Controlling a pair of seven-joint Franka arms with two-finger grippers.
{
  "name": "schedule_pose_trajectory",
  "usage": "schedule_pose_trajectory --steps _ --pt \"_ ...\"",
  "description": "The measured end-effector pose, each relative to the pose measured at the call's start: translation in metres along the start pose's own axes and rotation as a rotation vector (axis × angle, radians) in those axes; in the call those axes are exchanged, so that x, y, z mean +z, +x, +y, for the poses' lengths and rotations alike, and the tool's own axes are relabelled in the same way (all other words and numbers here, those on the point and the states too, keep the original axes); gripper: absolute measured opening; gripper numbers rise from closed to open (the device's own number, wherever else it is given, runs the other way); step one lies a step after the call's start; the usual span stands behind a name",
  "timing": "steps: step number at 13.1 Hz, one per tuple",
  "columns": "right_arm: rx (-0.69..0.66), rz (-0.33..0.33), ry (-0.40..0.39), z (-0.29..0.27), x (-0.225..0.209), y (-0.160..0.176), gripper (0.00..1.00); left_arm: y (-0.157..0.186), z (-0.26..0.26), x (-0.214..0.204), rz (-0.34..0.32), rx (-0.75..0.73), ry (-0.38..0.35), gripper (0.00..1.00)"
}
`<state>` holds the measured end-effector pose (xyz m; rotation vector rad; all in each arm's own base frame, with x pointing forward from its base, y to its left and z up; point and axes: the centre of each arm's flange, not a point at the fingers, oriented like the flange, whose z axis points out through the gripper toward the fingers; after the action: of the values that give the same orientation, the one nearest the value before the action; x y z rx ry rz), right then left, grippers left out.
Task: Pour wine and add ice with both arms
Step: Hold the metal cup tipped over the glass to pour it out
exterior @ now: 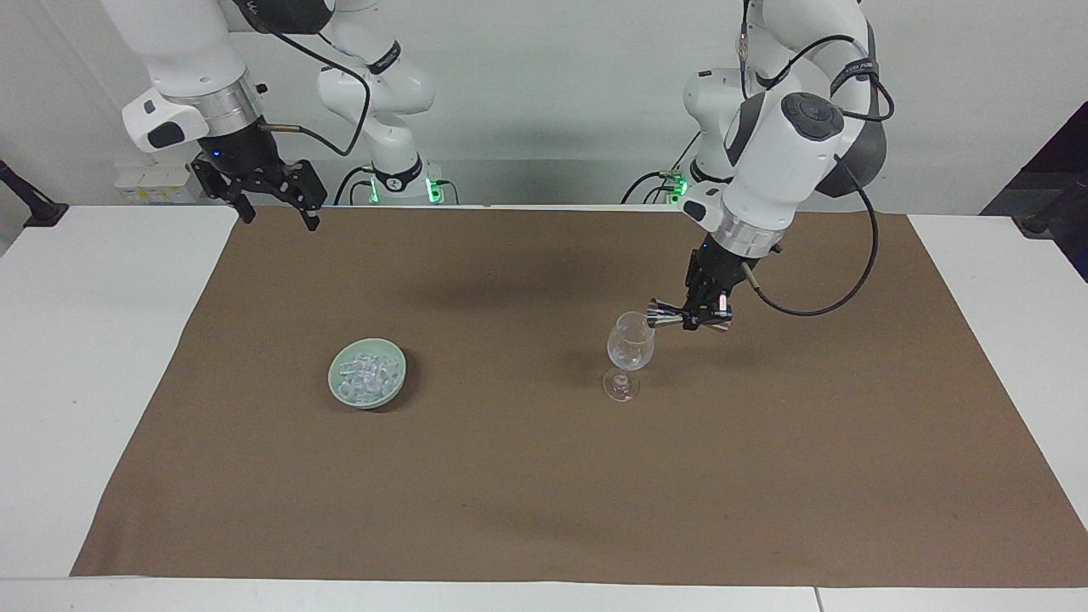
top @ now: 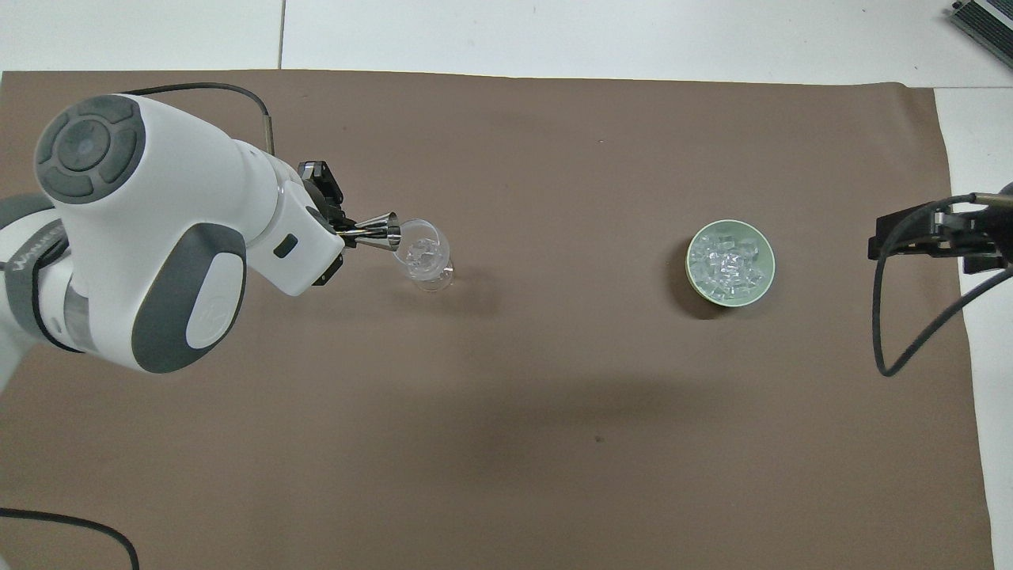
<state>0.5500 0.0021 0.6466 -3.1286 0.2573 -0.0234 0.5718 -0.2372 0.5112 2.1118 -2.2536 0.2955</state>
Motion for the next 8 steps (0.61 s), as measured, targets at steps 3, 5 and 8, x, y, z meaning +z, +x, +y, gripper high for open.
schedule_pose_trajectory --steps 3,5,8 --pt "0.0 0.0 0.0 0.0 0.0 0.0 1.0 0.006 0.002 -0.003 -0.035 0.019 0.001 0.21" --pt "0.0 0.0 0.0 0.0 0.0 0.0 1.0 0.011 0.003 -0.006 -0.045 0.031 0.008 0.21" --pt "0.0 0.0 0.0 0.0 0.0 0.0 1.0 0.016 0.005 -0.005 -0.072 0.05 0.013 0.21"
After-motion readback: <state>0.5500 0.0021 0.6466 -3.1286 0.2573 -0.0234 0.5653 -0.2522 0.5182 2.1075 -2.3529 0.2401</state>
